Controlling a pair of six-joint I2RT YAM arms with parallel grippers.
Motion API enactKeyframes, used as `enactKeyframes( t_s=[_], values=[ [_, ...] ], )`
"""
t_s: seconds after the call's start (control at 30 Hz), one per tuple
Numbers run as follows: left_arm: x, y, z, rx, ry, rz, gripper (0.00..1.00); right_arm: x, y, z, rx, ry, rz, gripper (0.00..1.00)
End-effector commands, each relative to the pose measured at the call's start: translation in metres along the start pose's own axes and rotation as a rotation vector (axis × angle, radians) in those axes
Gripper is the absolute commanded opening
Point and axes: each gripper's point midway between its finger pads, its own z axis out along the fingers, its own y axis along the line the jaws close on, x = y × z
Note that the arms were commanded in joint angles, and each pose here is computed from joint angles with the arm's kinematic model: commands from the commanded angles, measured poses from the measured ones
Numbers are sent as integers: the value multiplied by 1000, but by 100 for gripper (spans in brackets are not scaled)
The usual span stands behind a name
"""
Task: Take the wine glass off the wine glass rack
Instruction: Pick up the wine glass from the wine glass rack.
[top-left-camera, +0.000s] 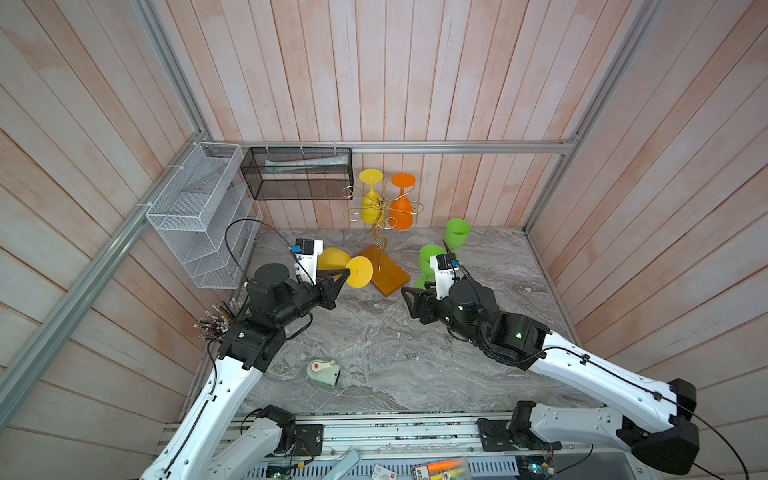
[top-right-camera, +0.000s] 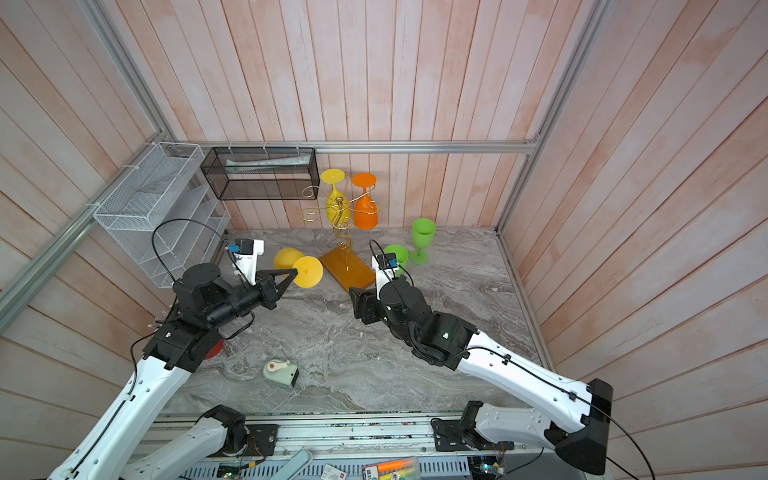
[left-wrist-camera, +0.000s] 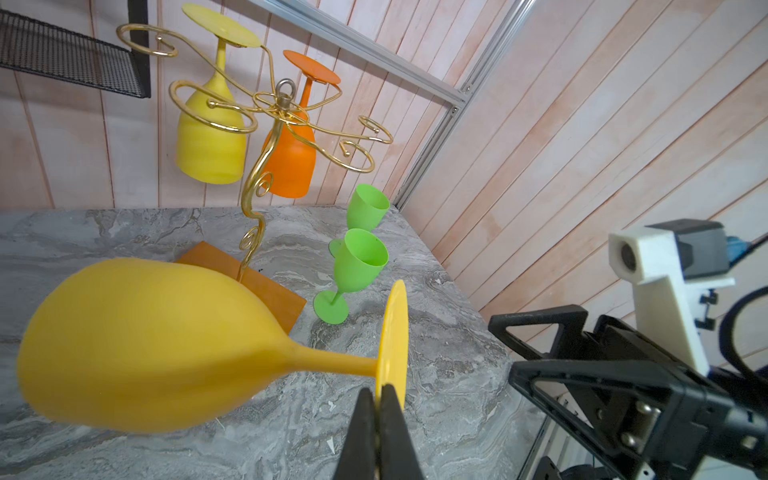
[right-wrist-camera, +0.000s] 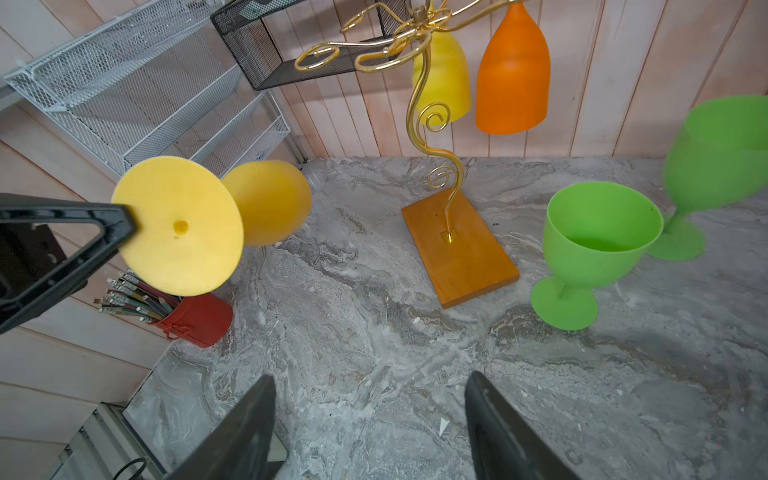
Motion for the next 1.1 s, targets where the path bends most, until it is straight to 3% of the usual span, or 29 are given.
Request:
enactKeyframes(
  t_s=[0.0, 0.23, 0.43, 0.8, 1.07],
  values=[
    [-24, -14, -13, -16, -82, 203, 0, -10, -5, -12, 23, -26, 75, 70],
    [-40, -36, -30, 13, -226, 449, 0, -20, -18, -18, 8, -30, 179, 70],
    [-52, -48, -30, -5, -280, 593, 0, -24, -39, -17, -57, -37, 295, 69],
    [-34, -72, 1, -72, -239, 889, 0, -37, -50, -8, -82, -30, 326, 69],
    [-34, -89, 7, -106, -293, 998, 0, -51, -53, -9, -82, -44, 345, 68]
  ],
)
